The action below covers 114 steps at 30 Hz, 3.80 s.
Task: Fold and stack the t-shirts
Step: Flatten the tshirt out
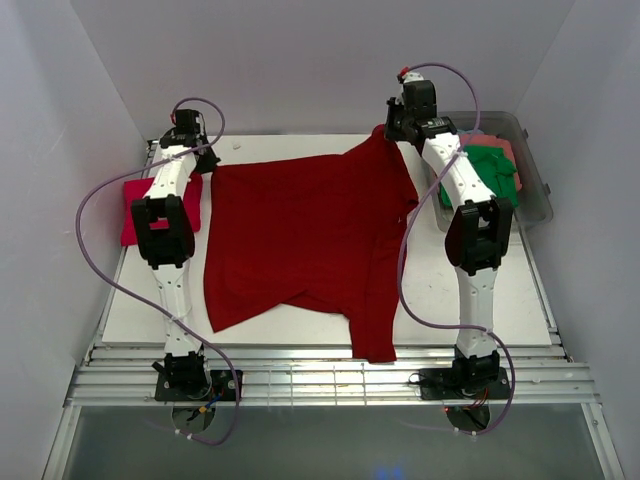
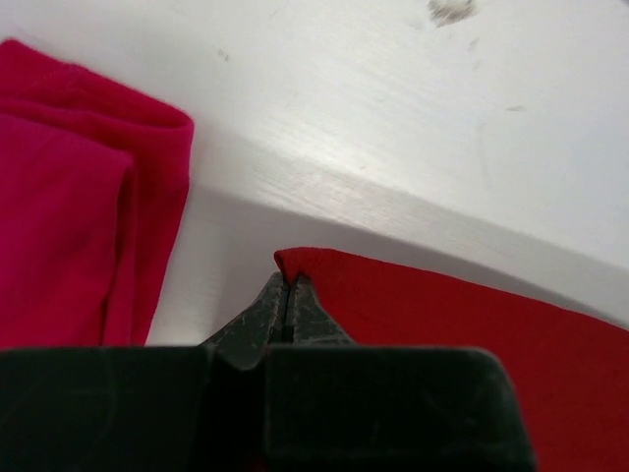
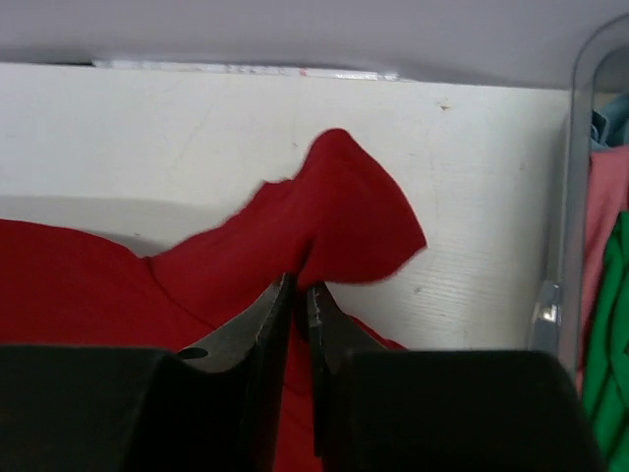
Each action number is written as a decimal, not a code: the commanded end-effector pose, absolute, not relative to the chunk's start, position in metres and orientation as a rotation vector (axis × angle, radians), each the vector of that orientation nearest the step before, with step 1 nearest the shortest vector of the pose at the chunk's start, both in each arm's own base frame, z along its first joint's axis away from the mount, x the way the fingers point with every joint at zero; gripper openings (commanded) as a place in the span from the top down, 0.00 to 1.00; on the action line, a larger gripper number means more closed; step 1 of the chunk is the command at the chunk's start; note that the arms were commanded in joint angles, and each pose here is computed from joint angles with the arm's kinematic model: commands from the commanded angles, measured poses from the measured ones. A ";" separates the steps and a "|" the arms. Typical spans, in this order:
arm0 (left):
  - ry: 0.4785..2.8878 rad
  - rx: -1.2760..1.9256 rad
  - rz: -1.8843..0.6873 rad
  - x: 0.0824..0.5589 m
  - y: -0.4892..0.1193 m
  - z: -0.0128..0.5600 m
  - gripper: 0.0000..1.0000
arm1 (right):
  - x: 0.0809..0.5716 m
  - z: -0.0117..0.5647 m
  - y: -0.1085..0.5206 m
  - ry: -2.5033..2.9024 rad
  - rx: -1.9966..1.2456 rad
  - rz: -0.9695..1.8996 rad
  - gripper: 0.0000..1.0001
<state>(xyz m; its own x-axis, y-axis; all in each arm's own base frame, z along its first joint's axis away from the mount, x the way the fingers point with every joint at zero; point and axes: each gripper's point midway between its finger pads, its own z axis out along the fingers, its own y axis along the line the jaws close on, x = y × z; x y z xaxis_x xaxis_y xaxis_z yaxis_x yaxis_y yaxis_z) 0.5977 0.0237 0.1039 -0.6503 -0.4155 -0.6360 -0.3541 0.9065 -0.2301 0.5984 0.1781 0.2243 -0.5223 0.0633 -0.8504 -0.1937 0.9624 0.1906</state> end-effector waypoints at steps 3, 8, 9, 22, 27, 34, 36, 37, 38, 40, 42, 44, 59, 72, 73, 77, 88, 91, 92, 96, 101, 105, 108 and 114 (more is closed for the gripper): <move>2.396 -0.590 0.007 0.586 0.036 0.074 0.66 | 0.618 0.167 0.144 2.143 0.000 0.222 0.48; 2.361 -0.622 0.047 0.573 0.041 0.073 0.28 | 0.603 0.165 0.135 2.141 -0.040 0.176 0.46; 2.290 -0.613 0.045 0.582 0.043 0.088 0.26 | 0.586 0.142 0.134 2.178 -0.061 0.175 0.46; 2.282 -0.420 -0.153 0.522 -0.054 0.138 0.22 | 0.396 0.155 0.179 2.281 -0.280 0.149 0.51; 2.425 -0.363 -0.182 0.476 -0.086 0.090 0.63 | 0.336 0.109 0.194 2.414 -0.334 0.104 0.77; 2.509 -0.349 -0.180 0.435 -0.093 0.064 0.66 | 0.301 0.075 0.186 2.510 -0.334 -0.010 0.69; 2.526 -0.350 -0.173 0.427 -0.091 0.059 0.62 | 0.296 0.070 0.184 2.530 -0.342 -0.041 0.69; 2.525 -0.353 -0.177 0.424 -0.091 0.060 0.61 | 0.295 0.066 0.184 2.537 -0.342 -0.046 0.69; 2.537 -0.353 -0.178 0.419 -0.091 0.057 0.61 | 0.294 0.064 0.185 2.538 -0.343 -0.044 0.69; 2.542 -0.359 -0.178 0.415 -0.091 0.056 0.61 | 0.291 0.058 0.186 2.551 -0.343 -0.041 0.68; 2.548 -0.361 -0.179 0.410 -0.091 0.054 0.62 | 0.288 0.055 0.191 2.563 -0.340 -0.014 0.67; 2.557 -0.364 -0.176 0.405 -0.090 0.051 0.63 | 0.285 0.052 0.197 2.567 -0.347 0.015 0.65; 2.570 -0.373 -0.175 0.387 -0.087 0.047 0.69 | 0.279 0.036 0.211 2.596 -0.344 0.058 0.60; 2.572 -0.374 -0.160 0.382 -0.083 0.047 0.73 | 0.268 0.036 0.198 2.608 -0.359 -0.010 0.88; 2.572 -0.372 -0.162 0.381 -0.084 0.047 0.73 | 0.268 0.040 0.197 2.603 -0.358 -0.014 0.88; 2.572 -0.372 -0.169 0.381 -0.085 0.048 0.75 | 0.266 0.062 0.185 2.580 -0.332 -0.055 0.88; 2.579 -0.367 -0.174 0.379 -0.085 0.047 0.76 | 0.237 0.084 0.151 2.586 -0.241 -0.110 0.87; 2.585 -0.370 -0.176 0.378 -0.086 0.044 0.75 | 0.241 0.085 0.165 2.576 -0.250 -0.030 0.68; 2.586 -0.371 -0.181 0.377 -0.086 0.044 0.73 | 0.242 0.085 0.170 2.580 -0.253 0.001 0.64; 2.589 -0.377 -0.184 0.373 -0.086 0.043 0.59 | 0.250 0.078 0.192 2.571 -0.262 0.099 0.62; 2.581 -0.382 -0.174 0.368 -0.083 0.045 0.45 | 0.257 0.067 0.207 2.588 -0.292 0.142 0.59; 2.588 -0.386 -0.172 0.364 -0.083 0.043 0.45 | 0.259 0.057 0.214 2.607 -0.315 0.150 0.59; 2.585 -0.390 -0.174 0.363 -0.083 0.045 0.45 | 0.260 0.050 0.217 2.618 -0.318 0.155 0.60; 2.583 -0.395 -0.162 0.361 -0.080 0.046 0.46 | 0.260 0.043 0.220 2.632 -0.329 0.160 0.60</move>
<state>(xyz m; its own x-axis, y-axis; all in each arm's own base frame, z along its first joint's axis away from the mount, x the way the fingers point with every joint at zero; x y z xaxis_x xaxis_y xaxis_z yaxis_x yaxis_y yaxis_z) 0.3570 -0.0817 0.0260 -0.8532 -0.2956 -0.4298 -0.2453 0.9545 -0.1695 0.2484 0.2045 0.0338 -0.8766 -0.2065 -0.4347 -0.2395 0.9706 0.0219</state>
